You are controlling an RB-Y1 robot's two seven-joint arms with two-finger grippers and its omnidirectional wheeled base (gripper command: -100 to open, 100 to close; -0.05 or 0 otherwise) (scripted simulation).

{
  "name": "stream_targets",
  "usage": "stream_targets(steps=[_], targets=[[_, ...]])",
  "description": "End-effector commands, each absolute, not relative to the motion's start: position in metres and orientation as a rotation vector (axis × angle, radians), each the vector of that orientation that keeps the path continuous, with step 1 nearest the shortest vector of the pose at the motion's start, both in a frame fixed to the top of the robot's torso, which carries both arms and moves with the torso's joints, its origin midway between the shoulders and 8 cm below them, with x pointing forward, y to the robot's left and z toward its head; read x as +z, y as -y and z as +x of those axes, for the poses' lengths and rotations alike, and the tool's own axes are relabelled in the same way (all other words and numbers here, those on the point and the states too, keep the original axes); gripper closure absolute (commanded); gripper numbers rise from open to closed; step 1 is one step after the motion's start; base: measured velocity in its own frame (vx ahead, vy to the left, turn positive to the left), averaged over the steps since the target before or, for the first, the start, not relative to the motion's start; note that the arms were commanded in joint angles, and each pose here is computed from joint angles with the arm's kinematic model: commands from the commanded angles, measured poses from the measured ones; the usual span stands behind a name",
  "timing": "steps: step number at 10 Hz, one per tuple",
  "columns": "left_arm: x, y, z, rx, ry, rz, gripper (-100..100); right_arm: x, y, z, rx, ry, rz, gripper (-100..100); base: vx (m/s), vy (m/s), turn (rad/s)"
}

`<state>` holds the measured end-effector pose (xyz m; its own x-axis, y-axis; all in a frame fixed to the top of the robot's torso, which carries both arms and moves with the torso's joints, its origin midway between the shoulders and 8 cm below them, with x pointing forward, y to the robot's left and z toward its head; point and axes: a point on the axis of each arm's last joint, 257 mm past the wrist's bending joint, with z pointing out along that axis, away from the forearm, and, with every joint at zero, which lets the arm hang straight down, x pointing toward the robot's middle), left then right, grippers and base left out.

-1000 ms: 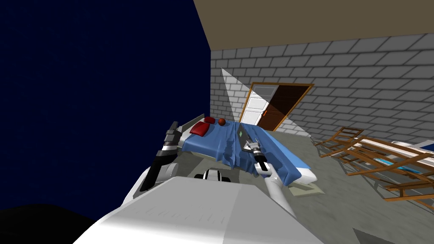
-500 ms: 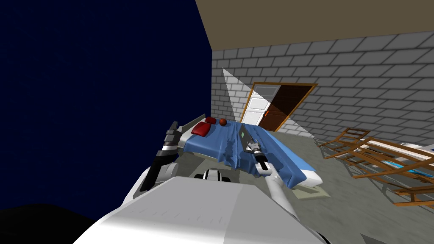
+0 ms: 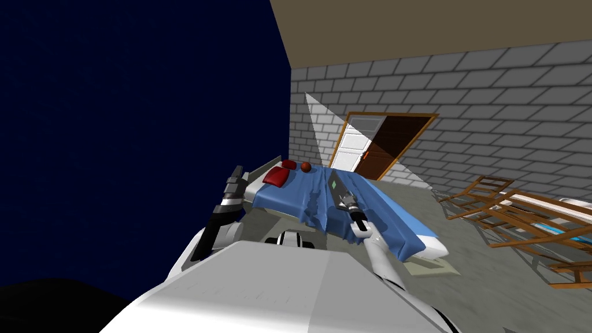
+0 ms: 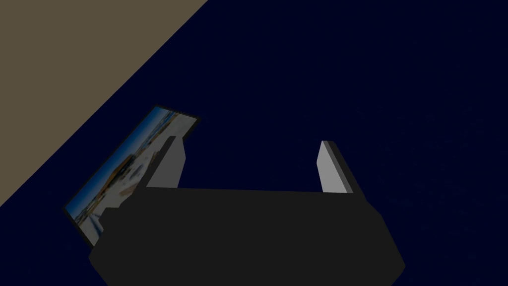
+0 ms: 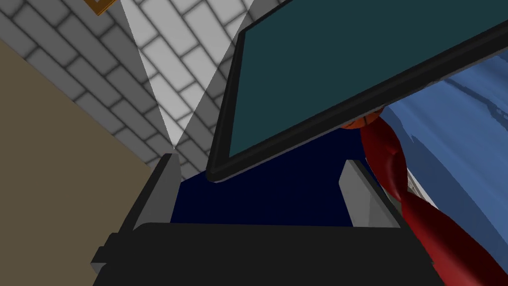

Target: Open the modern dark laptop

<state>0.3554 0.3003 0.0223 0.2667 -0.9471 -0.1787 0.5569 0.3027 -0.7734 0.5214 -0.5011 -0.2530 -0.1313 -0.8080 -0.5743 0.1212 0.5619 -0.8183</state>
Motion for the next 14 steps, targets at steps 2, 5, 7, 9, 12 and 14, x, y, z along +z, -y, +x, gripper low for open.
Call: stream_targets(steps=[2,5,7,9,12,14], targets=[[0.022,-0.3,0.355,-1.119,-0.718,-0.655,0,-0.257,0.512,0.522,-0.942,-1.508,-0.66,-100,0.011,0.032,0.008],[0.022,-0.3,0.355,-1.119,-0.718,-0.655,0,-0.256,0.511,0.526,-0.892,-1.518,-0.6,100,-0.001,-0.032,-0.006],[0.022,-0.3,0.355,-1.119,-0.718,-0.655,0,-0.257,0.509,0.527,-0.86,-1.527,-0.567,100,-0.026,-0.084,0.017],[0.022,-0.3,0.355,-1.119,-0.718,-0.655,0,-0.26,0.506,0.53,-0.799,-1.543,-0.505,100,-0.033,-0.091,0.009],[0.022,-0.3,0.355,-1.119,-0.718,-0.655,0,-0.265,0.501,0.534,-0.708,-1.563,-0.411,100,-0.04,-0.112,0.006],[0.022,-0.3,0.355,-1.119,-0.718,-0.655,0,-0.268,0.498,0.537,-0.647,-1.574,-0.349,100,-0.03,-0.108,-0.003]])
